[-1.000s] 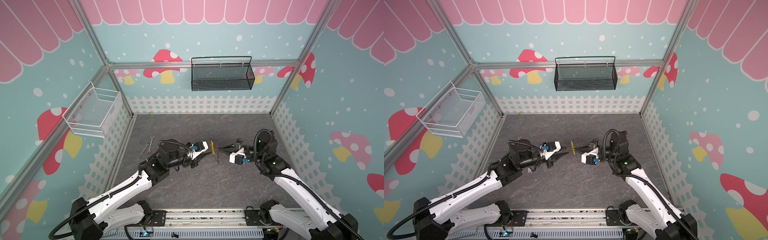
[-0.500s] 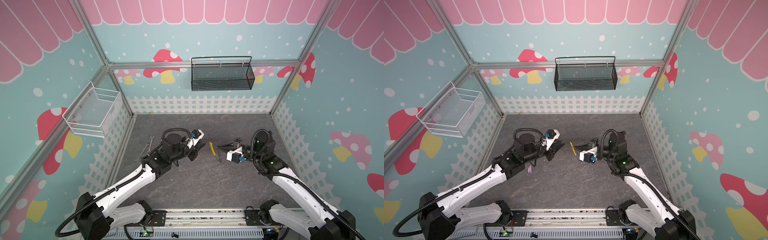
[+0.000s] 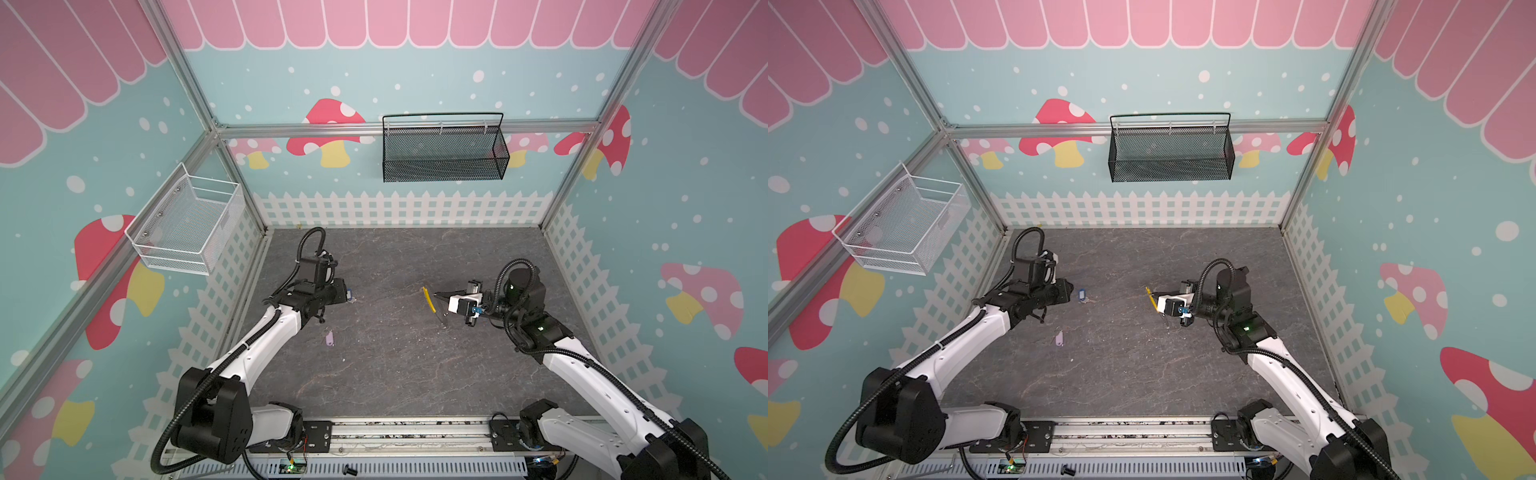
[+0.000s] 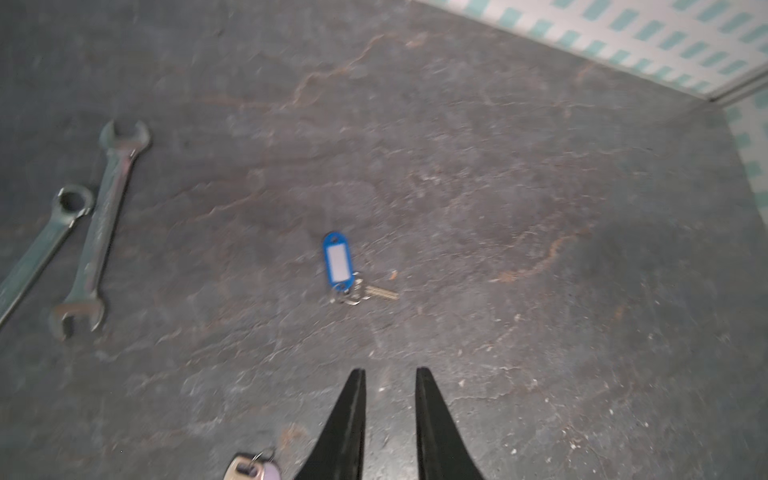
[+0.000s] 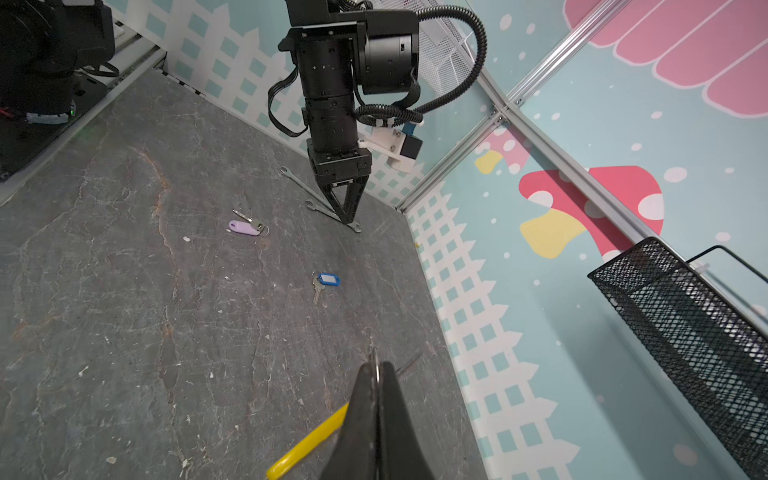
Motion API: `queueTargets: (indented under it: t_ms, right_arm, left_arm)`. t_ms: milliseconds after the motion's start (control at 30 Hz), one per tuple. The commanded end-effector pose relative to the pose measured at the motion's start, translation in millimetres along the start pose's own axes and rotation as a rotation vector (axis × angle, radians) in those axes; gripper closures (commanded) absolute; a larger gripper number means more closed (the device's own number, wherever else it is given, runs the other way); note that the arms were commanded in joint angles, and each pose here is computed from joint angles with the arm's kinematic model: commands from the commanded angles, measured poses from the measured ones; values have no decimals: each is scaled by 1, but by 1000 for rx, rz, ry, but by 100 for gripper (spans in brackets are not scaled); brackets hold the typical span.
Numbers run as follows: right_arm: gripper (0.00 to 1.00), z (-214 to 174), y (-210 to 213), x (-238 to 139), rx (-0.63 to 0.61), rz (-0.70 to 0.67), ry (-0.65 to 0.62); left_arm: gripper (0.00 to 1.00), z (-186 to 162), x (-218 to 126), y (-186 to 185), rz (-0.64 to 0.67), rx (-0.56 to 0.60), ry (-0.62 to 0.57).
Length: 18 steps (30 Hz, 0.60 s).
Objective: Put the keys on the keyring
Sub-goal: 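Release the plate with the left gripper and move it toward the lilac-tagged key, then lower the left gripper and grasp the lilac-tagged key while the right holds the plate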
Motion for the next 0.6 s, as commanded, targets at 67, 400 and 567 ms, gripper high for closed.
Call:
queueTargets:
  t_ms: [67,400,567]
  right_arm:
    - [100,3,10,-2,25,20,-17]
    - [100,-2,26,-5,16,42,-17]
    - [100,-3,30,-5,9,63,-18]
  left_arm:
    - [74,-44,10,47,167,-223,180]
    - [75,-61,4,70,267,119,268]
    - [74,-60,9,65,228,300,322]
Point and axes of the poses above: each gripper's point midway between its finger pads, its own x axis out along the fingers, its own y axis along the line the jaws close on, z = x × y, the point moved 2 cm from there along -x, back along the fingers, and after that the axes turned 7 degrees about -x, right-handed, at the moved point
